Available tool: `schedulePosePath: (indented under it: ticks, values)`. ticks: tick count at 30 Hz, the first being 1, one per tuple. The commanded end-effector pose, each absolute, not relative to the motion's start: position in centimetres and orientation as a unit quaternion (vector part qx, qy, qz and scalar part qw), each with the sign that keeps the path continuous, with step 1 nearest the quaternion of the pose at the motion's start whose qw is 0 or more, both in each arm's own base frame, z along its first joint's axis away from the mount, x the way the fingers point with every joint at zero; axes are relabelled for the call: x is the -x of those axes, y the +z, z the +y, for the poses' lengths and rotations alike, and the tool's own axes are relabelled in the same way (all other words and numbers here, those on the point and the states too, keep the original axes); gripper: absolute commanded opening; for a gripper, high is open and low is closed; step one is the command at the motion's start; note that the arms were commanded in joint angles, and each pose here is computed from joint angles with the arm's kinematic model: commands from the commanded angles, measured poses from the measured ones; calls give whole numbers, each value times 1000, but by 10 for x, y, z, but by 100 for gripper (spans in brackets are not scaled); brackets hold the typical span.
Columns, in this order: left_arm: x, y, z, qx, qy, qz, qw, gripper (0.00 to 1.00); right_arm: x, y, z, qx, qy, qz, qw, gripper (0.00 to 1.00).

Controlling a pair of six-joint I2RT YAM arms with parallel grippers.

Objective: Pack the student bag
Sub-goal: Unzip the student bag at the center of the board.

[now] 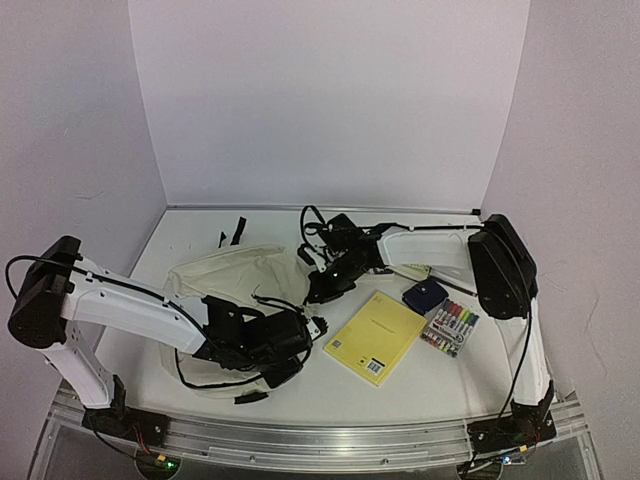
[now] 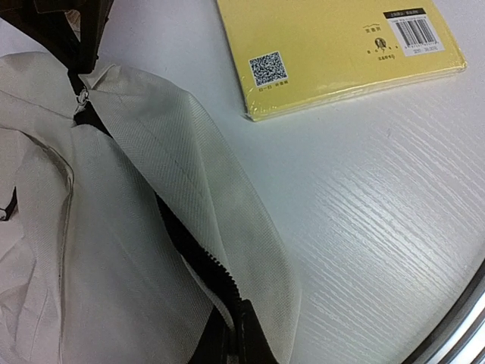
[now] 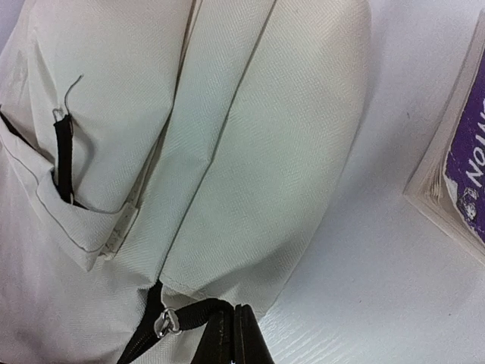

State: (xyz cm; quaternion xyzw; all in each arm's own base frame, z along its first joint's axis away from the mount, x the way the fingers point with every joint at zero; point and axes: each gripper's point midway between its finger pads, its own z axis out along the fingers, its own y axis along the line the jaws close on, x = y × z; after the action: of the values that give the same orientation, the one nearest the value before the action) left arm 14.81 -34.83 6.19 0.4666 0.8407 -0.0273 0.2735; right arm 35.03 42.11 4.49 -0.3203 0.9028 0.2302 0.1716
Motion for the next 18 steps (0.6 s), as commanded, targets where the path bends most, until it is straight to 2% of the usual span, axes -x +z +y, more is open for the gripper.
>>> schedulePosePath:
  ticks: [1, 12, 16, 18]
  values:
    - [-110, 55, -341, -498, -57, 837, 219, 0, -413, 53, 405, 287, 163, 907, 262, 0]
    - [-121, 60, -336, -476, -40, 845, 239, 0, -446, 74, 406, 268, 154, 901, 304, 0]
    - [-153, 62, -333, -420, -25, 873, 247, 1, -452, 92, 413, 269, 167, 893, 319, 0]
    - [-173, 70, -334, -392, -20, 882, 262, 4, -452, 99, 418, 270, 178, 889, 323, 0]
